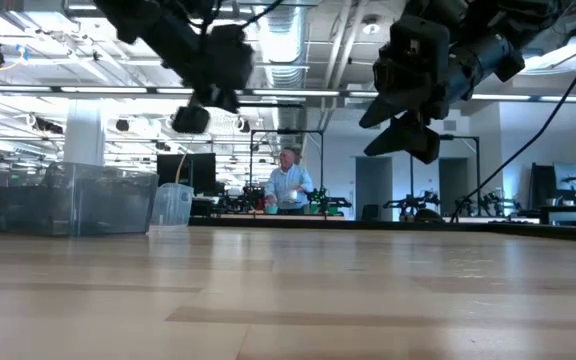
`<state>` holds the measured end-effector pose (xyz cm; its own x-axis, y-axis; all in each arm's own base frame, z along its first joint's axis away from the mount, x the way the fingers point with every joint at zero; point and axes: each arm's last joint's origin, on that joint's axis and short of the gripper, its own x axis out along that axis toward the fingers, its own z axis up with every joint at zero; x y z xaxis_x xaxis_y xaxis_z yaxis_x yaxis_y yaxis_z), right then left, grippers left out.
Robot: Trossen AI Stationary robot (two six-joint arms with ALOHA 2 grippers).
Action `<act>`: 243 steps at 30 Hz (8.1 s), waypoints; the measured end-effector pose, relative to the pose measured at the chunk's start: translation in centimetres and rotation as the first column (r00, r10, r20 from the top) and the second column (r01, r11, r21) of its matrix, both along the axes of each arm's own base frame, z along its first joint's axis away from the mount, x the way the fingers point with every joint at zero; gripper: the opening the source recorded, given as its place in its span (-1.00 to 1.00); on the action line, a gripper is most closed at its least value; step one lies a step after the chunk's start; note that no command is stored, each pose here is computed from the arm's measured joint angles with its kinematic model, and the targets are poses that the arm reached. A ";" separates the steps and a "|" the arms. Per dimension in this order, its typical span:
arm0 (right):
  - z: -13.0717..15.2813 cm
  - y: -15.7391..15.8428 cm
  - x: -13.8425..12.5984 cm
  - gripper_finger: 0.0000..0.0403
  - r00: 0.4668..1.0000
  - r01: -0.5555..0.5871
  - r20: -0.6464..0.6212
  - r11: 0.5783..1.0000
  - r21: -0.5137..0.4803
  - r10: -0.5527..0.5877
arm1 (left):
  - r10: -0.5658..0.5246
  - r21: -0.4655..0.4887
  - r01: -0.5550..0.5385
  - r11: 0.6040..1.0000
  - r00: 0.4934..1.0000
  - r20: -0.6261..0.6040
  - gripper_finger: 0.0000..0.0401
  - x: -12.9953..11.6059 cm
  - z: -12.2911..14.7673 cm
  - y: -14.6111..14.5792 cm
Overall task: Sort pens & pencils
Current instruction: Put the green pencil into the white bin, then put the black pen into the black bin
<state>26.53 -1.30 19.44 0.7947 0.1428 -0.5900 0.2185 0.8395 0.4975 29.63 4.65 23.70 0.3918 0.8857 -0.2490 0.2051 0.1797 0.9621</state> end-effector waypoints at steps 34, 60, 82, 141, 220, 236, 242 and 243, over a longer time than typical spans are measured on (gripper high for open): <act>0.0 1.2 0.0 0.21 0.998 -0.064 0.006 0.994 -0.089 0.065 | 0.813 -0.669 -0.556 0.494 0.567 0.129 -0.94 -15.1 1.0 10.3; 0.0 1.9 0.0 0.21 0.997 -0.070 0.005 0.992 -0.107 0.071 | 0.843 -0.632 -0.693 0.347 0.526 -0.114 -0.93 -13.9 -6.9 15.6; 0.0 2.0 0.0 0.21 0.997 -0.074 0.005 0.992 -0.106 0.075 | 0.818 -0.593 -0.750 0.293 0.518 -0.250 -0.80 -14.8 -8.7 16.8; 0.4 2.0 0.4 0.21 0.995 -0.067 0.062 0.992 -0.109 0.074 | 0.799 -0.529 -0.726 0.439 0.585 -0.141 -0.59 -12.9 -5.5 16.0; -1.4 25.2 -7.1 0.21 0.375 0.739 -0.790 0.671 -0.061 -0.485 | -0.080 -0.918 0.254 0.303 0.967 0.241 -0.59 -1.7 -2.4 -7.5; -4.7 26.1 -6.2 0.21 0.346 0.750 -0.782 0.653 -0.100 -0.518 | -0.083 -0.918 0.255 0.305 0.967 0.241 -0.59 -1.7 -2.4 -7.5; -6.1 26.5 -5.9 0.21 0.353 0.729 -0.772 0.672 -0.127 -0.528 | -0.090 -0.916 0.257 0.307 0.966 0.240 -0.59 -1.7 -2.4 -7.5; -6.1 26.5 -5.9 0.21 0.352 0.731 -0.773 0.671 -0.126 -0.528 | -0.090 -0.916 0.257 0.307 0.966 0.241 -0.59 -1.7 -2.4 -7.5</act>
